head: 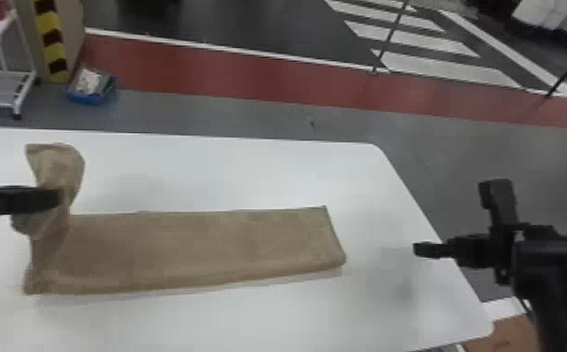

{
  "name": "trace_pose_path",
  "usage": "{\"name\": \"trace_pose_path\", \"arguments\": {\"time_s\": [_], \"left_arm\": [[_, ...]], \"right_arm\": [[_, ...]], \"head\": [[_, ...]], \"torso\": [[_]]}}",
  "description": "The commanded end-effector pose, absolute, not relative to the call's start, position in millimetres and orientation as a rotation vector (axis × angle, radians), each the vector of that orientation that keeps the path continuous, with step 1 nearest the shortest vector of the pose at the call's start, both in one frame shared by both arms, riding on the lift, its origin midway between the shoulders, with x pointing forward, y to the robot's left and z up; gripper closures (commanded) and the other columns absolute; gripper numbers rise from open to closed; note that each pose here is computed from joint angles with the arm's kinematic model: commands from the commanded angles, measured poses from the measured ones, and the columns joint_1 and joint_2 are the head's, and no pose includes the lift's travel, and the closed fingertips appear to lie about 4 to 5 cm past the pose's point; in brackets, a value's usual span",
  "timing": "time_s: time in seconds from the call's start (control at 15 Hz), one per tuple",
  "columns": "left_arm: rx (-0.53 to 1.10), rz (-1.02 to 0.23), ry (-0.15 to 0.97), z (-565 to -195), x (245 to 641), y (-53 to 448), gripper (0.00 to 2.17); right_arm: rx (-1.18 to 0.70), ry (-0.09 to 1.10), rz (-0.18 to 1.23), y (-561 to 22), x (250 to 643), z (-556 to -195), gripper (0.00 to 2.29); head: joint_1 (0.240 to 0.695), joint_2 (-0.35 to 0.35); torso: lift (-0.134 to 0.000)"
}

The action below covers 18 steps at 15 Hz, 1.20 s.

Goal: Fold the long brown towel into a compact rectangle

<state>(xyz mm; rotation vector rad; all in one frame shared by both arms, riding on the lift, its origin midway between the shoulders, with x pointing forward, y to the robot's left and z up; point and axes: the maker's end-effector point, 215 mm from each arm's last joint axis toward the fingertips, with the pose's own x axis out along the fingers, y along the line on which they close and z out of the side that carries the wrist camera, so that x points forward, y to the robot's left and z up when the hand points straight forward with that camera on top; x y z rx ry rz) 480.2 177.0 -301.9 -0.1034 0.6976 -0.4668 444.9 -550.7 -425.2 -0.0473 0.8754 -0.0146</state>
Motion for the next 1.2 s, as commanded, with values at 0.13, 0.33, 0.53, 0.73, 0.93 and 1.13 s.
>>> {"name": "trace_pose_path", "arguments": {"time_s": [0.13, 0.33, 0.53, 0.73, 0.93, 1.13], "left_arm": [[-0.04, -0.586, 0.688, -293.4, 474.0, 88.2, 2.14], [0.018, -0.645, 0.711, -304.4, 457.5, 51.9, 2.14], [0.094, -0.661, 0.744, -322.4, 447.9, 25.9, 2.14], [0.162, -0.657, 0.793, -347.2, 443.9, 11.2, 2.14], [0.228, -0.622, 0.817, -364.2, 447.3, 4.1, 1.68], [0.221, -0.69, 0.842, -375.2, 426.8, -19.9, 0.0]], "right_arm": [[-0.038, 0.871, -0.029, -560.2, 436.5, -419.9, 0.09], [-0.039, 0.868, -0.042, -569.0, 432.9, -416.5, 0.09], [-0.041, 0.863, -0.039, -568.8, 434.5, -415.6, 0.09], [-0.042, 0.865, -0.035, -567.6, 436.5, -418.8, 0.09], [-0.042, 0.865, -0.032, -566.5, 437.0, -419.8, 0.09], [-0.042, 0.863, -0.028, -564.9, 437.8, -420.2, 0.09]], "head": [[0.695, -0.35], [0.695, -0.35], [0.695, -0.35], [0.695, -0.35], [0.695, -0.35], [0.695, -0.35]], "torso": [[-0.12], [-0.12], [-0.12], [-0.12], [-0.12], [-0.12]]}}
